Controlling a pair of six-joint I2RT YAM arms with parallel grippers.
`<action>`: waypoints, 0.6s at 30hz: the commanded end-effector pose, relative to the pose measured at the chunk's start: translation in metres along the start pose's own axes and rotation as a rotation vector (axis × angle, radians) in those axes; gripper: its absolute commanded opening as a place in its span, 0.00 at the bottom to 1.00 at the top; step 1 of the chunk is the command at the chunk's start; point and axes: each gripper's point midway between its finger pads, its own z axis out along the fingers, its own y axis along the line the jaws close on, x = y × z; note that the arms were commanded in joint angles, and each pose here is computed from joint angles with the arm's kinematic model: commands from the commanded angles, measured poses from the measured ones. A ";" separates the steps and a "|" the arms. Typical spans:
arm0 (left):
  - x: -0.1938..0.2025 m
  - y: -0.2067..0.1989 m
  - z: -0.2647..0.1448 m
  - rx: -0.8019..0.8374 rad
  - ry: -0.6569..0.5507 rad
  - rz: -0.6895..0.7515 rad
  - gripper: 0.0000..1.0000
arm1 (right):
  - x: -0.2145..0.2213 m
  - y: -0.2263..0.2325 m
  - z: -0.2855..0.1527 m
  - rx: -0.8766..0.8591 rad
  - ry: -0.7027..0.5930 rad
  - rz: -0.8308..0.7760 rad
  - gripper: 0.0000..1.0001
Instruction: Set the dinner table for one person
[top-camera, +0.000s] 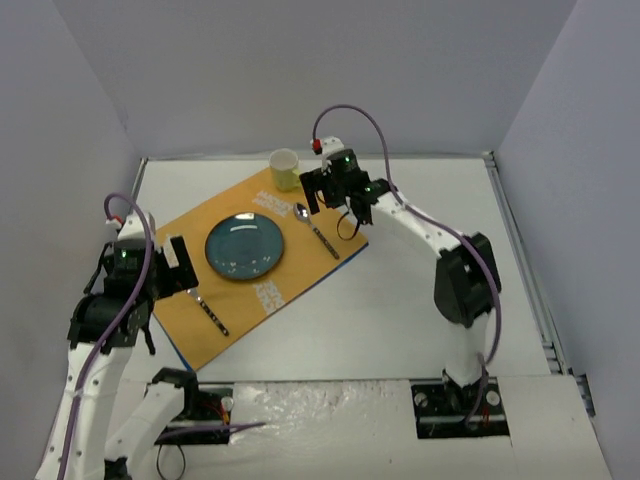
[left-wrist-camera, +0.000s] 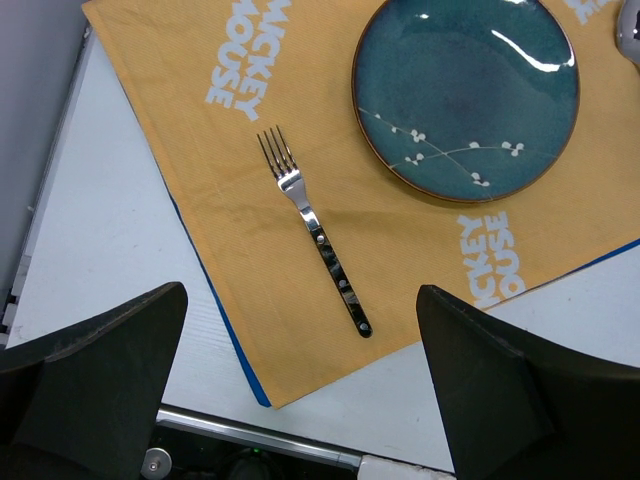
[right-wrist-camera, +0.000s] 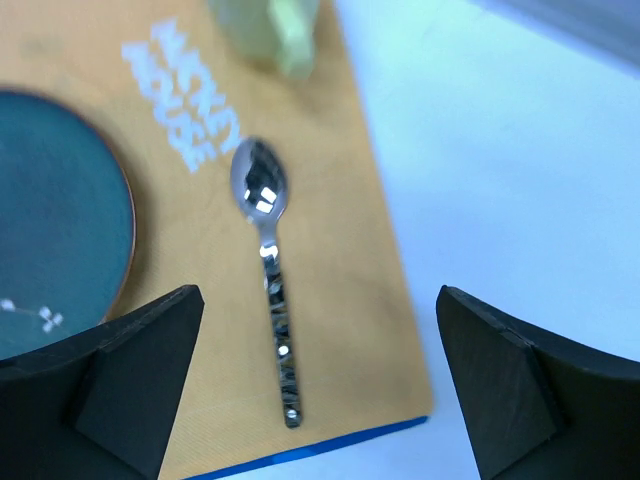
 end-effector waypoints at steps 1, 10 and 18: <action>-0.022 0.001 -0.021 0.014 -0.077 0.003 0.97 | -0.095 -0.058 -0.090 0.205 -0.314 0.112 1.00; -0.036 0.005 -0.052 0.038 -0.133 0.057 0.97 | -0.100 -0.146 -0.236 0.482 -0.535 0.323 1.00; -0.034 0.011 -0.072 0.057 -0.167 0.073 0.97 | -0.078 -0.162 -0.348 0.578 -0.702 0.341 1.00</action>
